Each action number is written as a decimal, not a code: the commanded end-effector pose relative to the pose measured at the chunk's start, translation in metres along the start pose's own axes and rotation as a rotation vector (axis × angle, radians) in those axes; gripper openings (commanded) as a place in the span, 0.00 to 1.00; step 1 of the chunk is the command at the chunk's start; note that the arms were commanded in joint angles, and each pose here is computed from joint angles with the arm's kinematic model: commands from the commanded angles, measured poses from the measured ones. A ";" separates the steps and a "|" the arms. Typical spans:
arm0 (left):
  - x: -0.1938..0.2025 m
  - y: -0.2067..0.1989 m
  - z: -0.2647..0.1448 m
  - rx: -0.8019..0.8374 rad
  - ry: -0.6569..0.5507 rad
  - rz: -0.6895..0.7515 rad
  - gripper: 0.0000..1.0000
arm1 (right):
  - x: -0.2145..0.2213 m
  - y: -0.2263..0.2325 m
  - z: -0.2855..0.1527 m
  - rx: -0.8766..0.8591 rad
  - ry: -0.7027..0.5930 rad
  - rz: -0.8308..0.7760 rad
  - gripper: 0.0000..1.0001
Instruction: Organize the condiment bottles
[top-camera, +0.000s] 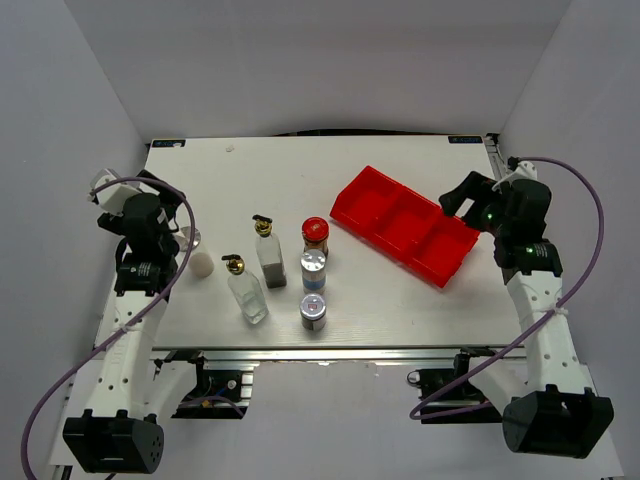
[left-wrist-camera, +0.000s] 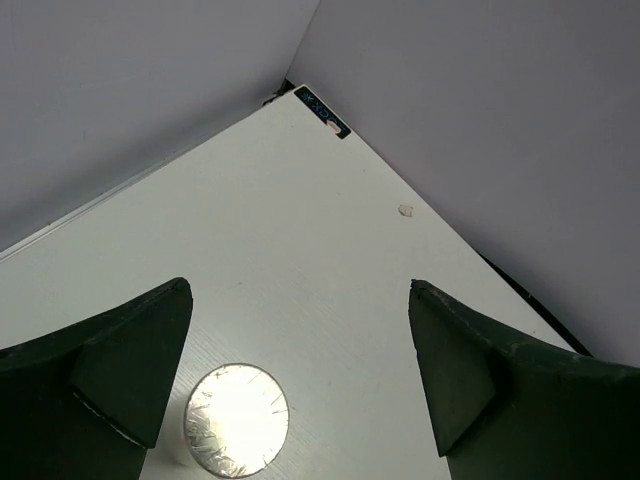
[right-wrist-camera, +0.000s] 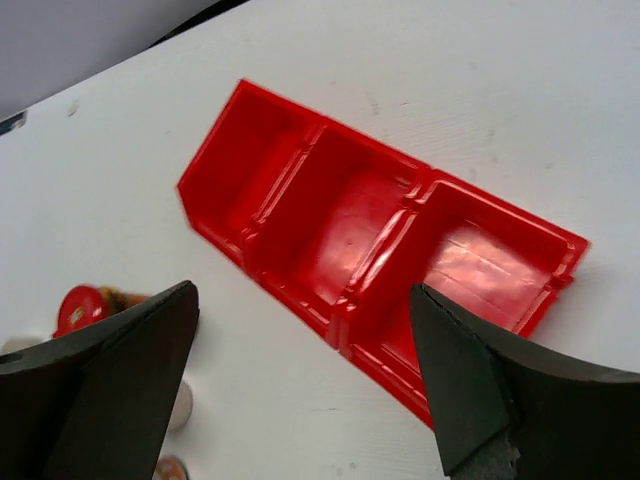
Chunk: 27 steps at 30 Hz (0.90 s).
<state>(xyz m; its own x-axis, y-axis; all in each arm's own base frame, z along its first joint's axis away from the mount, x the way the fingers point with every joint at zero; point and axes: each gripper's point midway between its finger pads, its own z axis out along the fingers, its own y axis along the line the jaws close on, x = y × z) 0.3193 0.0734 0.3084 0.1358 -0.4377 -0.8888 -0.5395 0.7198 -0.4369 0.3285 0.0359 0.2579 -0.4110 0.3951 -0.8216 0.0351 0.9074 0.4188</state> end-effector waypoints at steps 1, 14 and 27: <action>0.010 0.005 -0.002 0.000 0.029 0.021 0.98 | -0.006 0.049 -0.015 -0.279 -0.014 -0.091 0.89; 0.018 0.000 -0.004 0.048 0.050 0.030 0.98 | 0.109 0.236 -0.061 -1.007 0.104 -0.689 0.89; 0.028 -0.003 -0.001 0.072 0.067 0.023 0.98 | 0.147 0.363 -0.041 -1.203 -0.064 -0.802 0.90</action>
<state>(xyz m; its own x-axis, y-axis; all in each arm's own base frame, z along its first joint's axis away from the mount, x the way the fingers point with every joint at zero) 0.3230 0.0604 0.2831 0.0542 -0.4511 -0.8908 -0.5002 0.7599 -0.4152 0.2341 0.3953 0.2550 -0.0542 -0.2527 -0.9660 -0.9736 0.2281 -0.0051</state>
